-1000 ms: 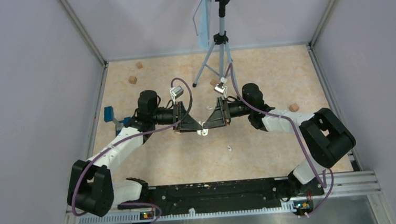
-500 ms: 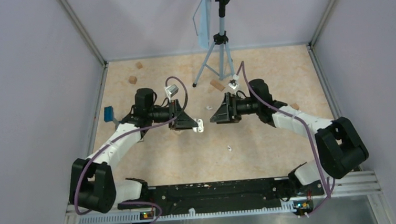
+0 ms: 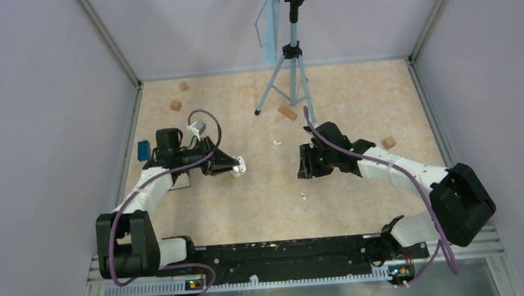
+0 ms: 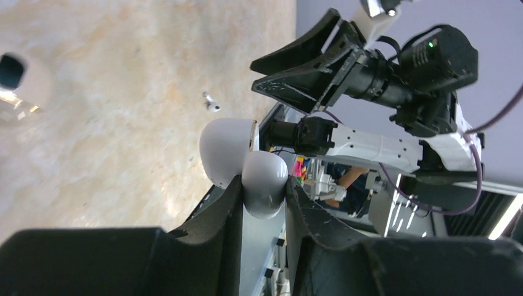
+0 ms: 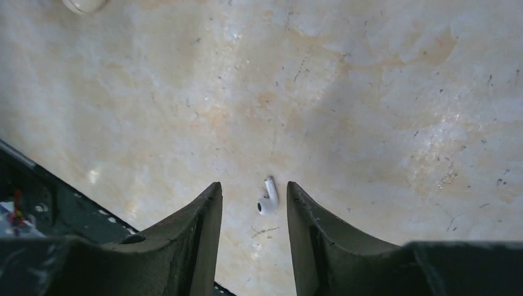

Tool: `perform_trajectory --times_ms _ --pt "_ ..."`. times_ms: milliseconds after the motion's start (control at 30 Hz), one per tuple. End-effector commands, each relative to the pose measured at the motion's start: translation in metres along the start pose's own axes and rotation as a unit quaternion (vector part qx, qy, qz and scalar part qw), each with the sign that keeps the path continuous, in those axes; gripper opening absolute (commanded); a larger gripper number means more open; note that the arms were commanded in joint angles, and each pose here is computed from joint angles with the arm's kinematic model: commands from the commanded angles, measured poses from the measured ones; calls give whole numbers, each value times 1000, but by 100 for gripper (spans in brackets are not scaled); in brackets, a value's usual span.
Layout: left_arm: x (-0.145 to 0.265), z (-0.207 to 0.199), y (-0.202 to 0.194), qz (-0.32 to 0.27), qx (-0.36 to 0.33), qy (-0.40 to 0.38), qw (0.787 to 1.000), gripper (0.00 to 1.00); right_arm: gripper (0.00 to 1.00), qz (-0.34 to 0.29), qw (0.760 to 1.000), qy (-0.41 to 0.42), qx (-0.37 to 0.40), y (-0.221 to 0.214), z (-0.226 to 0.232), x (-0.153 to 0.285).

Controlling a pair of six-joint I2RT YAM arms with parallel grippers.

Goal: Insert the wireless bluetooth earbuds into the charging case
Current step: Move the left earbud to the center of the board.

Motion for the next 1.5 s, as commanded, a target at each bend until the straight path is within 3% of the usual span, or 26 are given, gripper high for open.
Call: perform_trajectory --times_ms 0,367,667,1467 --pt "12 21 1 -31 18 6 999 0 41 -21 996 -50 66 27 2 -14" --pt "27 26 9 -77 22 11 997 0 30 -94 981 -103 133 98 3 -76" --pt "32 27 14 -77 29 3 997 0 30 -78 968 -118 208 131 5 -116" --pt "35 25 14 -81 25 -3 996 0 30 -6 955 -156 251 110 -9 -167"
Point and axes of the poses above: each gripper's point midway between its finger pads, its own x axis back along the fingers, its own z axis along the line the jaws close on, y = z × x, the point moved 2 cm from there along x, back along the fingers, and after that the axes turned 10 degrees about x, right-handed, at the moved point
